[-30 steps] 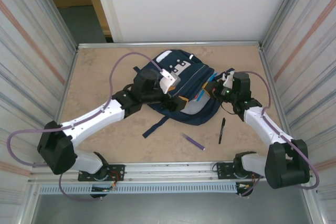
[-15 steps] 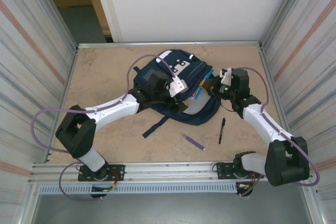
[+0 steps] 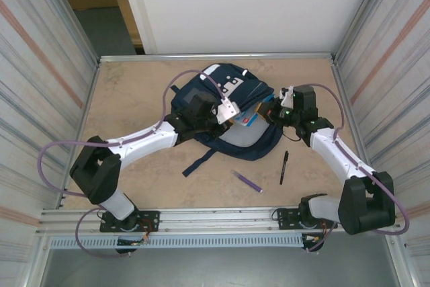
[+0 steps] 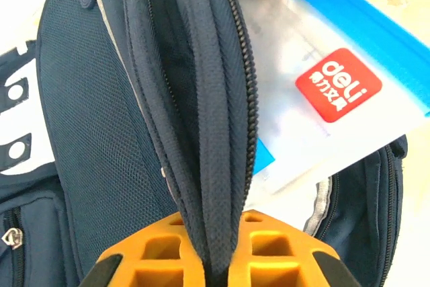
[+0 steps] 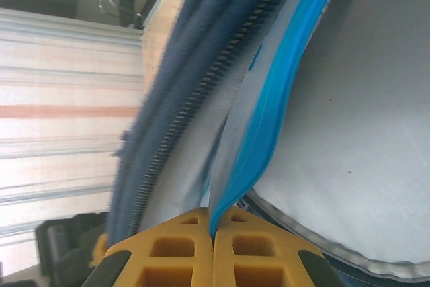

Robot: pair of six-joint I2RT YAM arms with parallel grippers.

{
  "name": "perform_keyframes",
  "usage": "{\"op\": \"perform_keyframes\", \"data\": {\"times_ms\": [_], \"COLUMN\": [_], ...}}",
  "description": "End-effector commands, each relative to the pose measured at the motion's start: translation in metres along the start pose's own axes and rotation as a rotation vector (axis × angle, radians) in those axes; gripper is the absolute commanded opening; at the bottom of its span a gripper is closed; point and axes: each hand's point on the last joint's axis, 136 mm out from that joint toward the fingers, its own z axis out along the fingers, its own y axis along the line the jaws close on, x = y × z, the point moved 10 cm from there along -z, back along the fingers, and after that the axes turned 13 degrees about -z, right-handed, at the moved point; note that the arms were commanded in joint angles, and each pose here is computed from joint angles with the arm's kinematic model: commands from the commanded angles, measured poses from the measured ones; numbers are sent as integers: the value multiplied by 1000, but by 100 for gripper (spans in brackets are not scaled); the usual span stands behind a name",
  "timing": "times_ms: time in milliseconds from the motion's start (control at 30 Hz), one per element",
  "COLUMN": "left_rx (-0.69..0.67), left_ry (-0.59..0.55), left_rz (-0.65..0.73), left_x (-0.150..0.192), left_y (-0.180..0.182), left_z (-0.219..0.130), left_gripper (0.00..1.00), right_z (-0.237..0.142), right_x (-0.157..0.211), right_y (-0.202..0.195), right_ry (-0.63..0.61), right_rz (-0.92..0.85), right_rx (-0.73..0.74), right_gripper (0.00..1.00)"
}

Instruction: Pack books, pencil case, and school supplies into a backpack

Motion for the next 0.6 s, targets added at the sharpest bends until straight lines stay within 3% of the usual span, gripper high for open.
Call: {"op": "perform_keyframes", "data": {"times_ms": [0, 300, 400, 567], "left_rx": [-30, -38, -38, -12], "left_ry": [-147, -120, -147, -235], "left_rz": [35, 43, 33, -67], "left_x": [-33, -51, -56, -74], "left_y": [2, 5, 4, 3], "left_z": [-28, -30, -34, -49], "left_gripper": [0, 0, 0, 0], "right_z": [-6, -8, -4, 25], "right_x": [8, 14, 14, 11], "right_y": [-1, -40, -45, -19], "right_ry": [38, 25, 29, 80], "right_rz": [-55, 35, 38, 7], "right_rx": [62, 187, 140, 37], "right_gripper": [0, 0, 0, 0]}}
